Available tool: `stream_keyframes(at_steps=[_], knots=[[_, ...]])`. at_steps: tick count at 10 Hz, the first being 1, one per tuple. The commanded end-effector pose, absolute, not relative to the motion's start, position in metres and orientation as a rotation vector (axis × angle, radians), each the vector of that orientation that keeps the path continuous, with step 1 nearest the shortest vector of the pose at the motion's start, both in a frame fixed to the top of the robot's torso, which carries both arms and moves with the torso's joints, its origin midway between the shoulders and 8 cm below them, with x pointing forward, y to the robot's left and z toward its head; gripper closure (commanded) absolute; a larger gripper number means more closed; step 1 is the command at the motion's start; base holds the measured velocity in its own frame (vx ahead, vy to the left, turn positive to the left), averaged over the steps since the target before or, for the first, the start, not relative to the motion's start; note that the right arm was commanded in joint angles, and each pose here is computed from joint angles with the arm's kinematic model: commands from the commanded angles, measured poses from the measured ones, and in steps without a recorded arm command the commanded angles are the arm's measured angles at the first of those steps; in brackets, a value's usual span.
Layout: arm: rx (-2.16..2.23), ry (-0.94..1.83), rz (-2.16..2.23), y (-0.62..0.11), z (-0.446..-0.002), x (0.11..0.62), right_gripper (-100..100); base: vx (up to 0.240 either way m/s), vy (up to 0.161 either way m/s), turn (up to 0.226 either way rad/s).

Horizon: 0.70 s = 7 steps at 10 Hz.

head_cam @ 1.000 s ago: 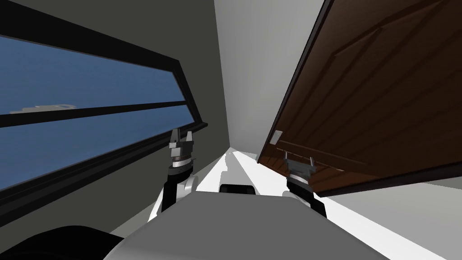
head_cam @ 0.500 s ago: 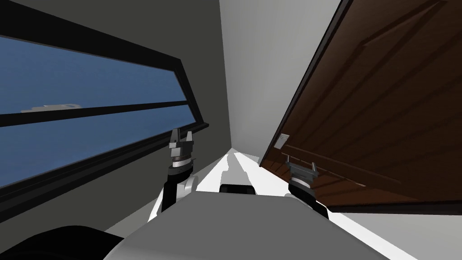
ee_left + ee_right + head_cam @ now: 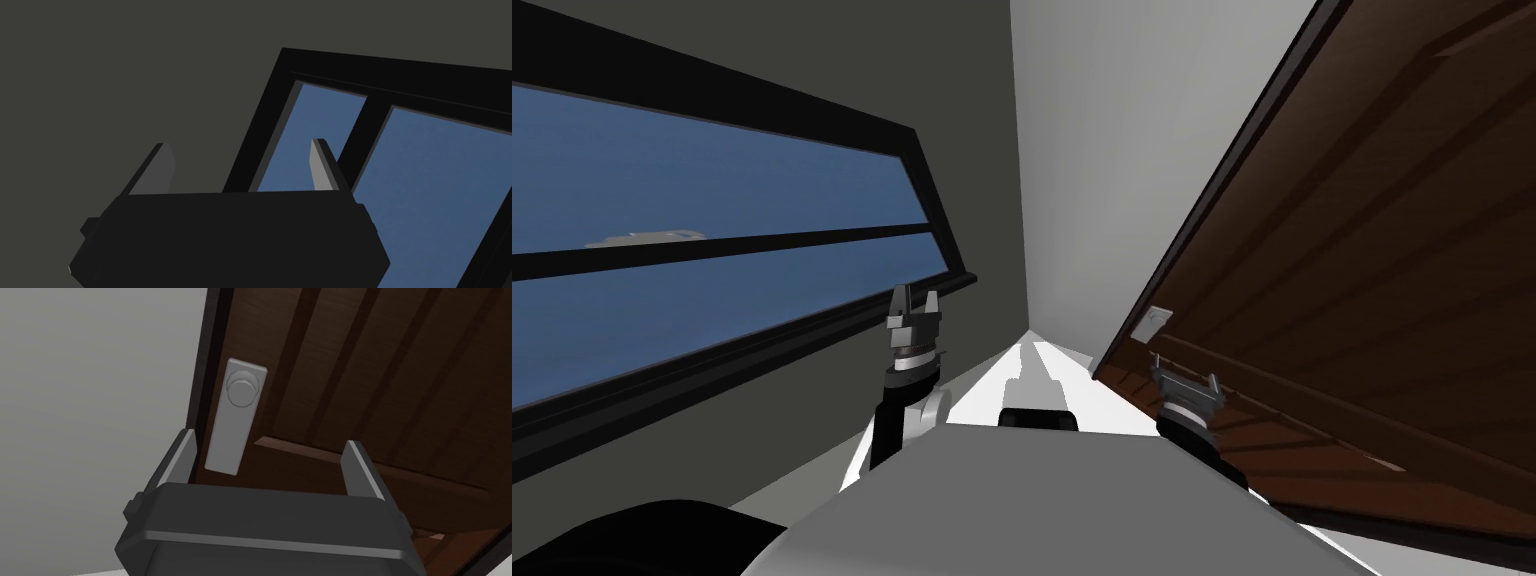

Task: Pull the door open

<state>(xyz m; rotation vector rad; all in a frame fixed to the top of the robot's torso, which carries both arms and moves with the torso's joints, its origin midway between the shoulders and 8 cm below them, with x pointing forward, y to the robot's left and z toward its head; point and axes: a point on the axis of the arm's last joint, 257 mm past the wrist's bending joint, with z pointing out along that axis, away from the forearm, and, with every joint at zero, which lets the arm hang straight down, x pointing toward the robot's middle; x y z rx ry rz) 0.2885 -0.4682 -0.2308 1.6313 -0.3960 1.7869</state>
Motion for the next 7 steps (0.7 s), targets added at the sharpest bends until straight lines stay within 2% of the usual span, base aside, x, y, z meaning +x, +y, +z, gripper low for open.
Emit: stream_keyframes(at_steps=[1, 7], knots=[[1.66, -0.469, 1.781, -0.476, -0.245, 0.281, -100, 0.117, -0.072, 0.184], [1.718, -0.661, 1.755, -0.496, -0.28, 0.258, -100, 0.096, -0.089, 0.128]])
